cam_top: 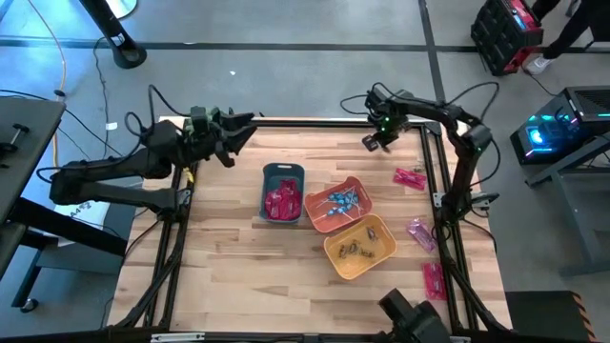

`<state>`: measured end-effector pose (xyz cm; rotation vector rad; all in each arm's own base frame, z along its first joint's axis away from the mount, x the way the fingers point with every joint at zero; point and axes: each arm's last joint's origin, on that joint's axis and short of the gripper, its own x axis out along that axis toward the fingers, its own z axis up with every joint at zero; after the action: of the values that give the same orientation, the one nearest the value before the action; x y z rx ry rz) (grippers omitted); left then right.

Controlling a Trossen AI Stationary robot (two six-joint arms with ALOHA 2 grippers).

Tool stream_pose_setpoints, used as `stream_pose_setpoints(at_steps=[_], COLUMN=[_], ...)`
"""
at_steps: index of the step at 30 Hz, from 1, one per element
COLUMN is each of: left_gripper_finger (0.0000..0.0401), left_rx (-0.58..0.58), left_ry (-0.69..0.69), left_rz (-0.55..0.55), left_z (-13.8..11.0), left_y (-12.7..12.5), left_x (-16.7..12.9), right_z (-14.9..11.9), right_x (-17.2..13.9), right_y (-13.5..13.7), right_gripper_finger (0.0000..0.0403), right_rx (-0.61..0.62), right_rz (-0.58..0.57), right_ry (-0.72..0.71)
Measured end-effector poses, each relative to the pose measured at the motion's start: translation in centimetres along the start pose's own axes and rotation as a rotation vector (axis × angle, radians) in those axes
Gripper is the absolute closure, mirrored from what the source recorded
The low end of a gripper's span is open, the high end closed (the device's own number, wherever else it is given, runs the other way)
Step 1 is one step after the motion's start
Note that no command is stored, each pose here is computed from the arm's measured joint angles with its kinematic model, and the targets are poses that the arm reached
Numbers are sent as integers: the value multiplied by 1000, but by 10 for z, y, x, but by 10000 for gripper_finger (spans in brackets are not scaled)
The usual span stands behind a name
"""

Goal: Sort candy
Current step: Put the yellow candy into the yellow bin

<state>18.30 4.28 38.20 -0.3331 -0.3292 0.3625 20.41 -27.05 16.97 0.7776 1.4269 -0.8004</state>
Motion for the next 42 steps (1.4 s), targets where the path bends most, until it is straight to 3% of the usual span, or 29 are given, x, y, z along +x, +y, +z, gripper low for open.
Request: stream_pose_setpoints(at_steps=[5,9,13,17,21,28,36,42], left_gripper_finger=[162,162,162,162,162,162,162,162], left_rx=[57,97,130,131,110,85,85,63], left_ry=[-57,-98,-99,-70,-30,25,58,61], left_rz=[14,36,19,-16,-33,-65,-97,-101], left_z=[14,22,25,23,18,10,8,8], left_y=[5,9,13,18,23,29,36,37], left_x=[-10,-17,-17,-12,-5,4,9,9], right_z=[-16,-38,-65,-97,-136,-203,-233,-235], right_x=[-47,-87,-119,-134,-134,-119,-88,-75], right_y=[7,23,55,103,157,222,257,265], right_gripper_finger=[399,401,402,402,402,402,395,334], right_rx=[24,41,-15,-139,-299,-515,-536,-515], right_rz=[14,105,281,422,496,476,380,335], right_ry=[-128,-235,-295,-264,-162,-19,97,133])
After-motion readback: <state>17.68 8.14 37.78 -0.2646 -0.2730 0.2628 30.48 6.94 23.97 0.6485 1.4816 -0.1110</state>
